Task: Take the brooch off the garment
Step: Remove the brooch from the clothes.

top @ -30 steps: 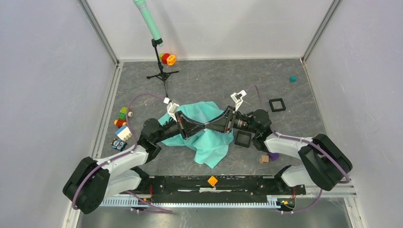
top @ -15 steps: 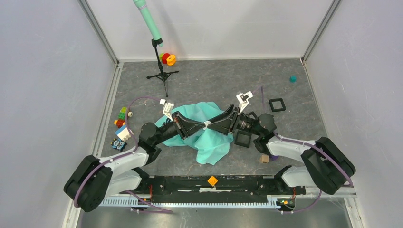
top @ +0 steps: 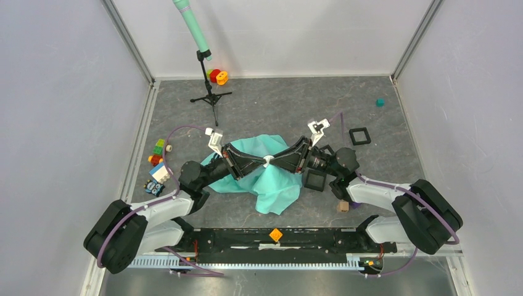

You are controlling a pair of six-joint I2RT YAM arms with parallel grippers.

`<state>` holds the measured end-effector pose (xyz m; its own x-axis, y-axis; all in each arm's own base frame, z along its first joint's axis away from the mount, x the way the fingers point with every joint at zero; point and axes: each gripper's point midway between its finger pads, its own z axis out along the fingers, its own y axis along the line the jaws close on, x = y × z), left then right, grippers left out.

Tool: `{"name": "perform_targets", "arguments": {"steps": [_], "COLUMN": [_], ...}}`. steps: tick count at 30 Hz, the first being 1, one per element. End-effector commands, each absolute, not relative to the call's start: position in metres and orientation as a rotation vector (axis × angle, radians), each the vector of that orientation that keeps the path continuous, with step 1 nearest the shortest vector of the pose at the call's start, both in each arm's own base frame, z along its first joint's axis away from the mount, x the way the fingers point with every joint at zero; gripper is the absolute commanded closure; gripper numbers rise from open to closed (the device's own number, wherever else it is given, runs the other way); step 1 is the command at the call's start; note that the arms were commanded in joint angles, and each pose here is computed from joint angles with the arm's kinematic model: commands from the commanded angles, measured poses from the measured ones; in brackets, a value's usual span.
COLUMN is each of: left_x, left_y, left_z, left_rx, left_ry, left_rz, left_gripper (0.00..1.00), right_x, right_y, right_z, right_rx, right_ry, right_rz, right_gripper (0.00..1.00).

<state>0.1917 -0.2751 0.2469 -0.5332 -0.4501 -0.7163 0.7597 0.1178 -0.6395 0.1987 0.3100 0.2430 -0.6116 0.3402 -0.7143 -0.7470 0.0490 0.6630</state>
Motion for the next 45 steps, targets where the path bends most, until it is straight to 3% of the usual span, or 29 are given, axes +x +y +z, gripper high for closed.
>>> {"name": "perform_targets", "arguments": {"steps": [1,9,16,17,23,29,45], "left_x": [0.192,0.192,0.192,0.208,0.191,0.190,0.183], "left_y": [-0.273,-0.272,-0.272,-0.266,-0.272,-0.274,-0.277], "left_z": [0.267,0.270,0.271,0.275,0.269,0.266,0.260], "left_rx": [0.314,0.318,0.318,0.216,0.325,0.341,0.454], "left_ry": [1.356,1.349,1.345,1.331,1.350,1.357,1.360], "left_rz": [-1.615,-1.608,-1.606,-1.559,-1.607,-1.609,-1.574], "left_gripper": [0.98,0.98,0.98,0.98,0.98,0.98,0.98], "right_x": [0.193,0.189,0.191,0.190,0.191,0.192,0.199], "right_y": [0.312,0.312,0.313,0.313,0.313,0.315,0.323], "right_z": [0.254,0.248,0.242,0.241,0.239,0.245,0.232], "right_rx": [-0.464,-0.469,-0.462,-0.462,-0.455,-0.458,-0.416], "right_ry": [1.453,1.466,1.487,1.489,1.495,1.484,1.605], "right_rz": [1.712,1.718,1.714,1.714,1.718,1.732,1.762], "right_gripper": [0.62,0.56,0.57,0.58,0.72,0.70,0.87]}}
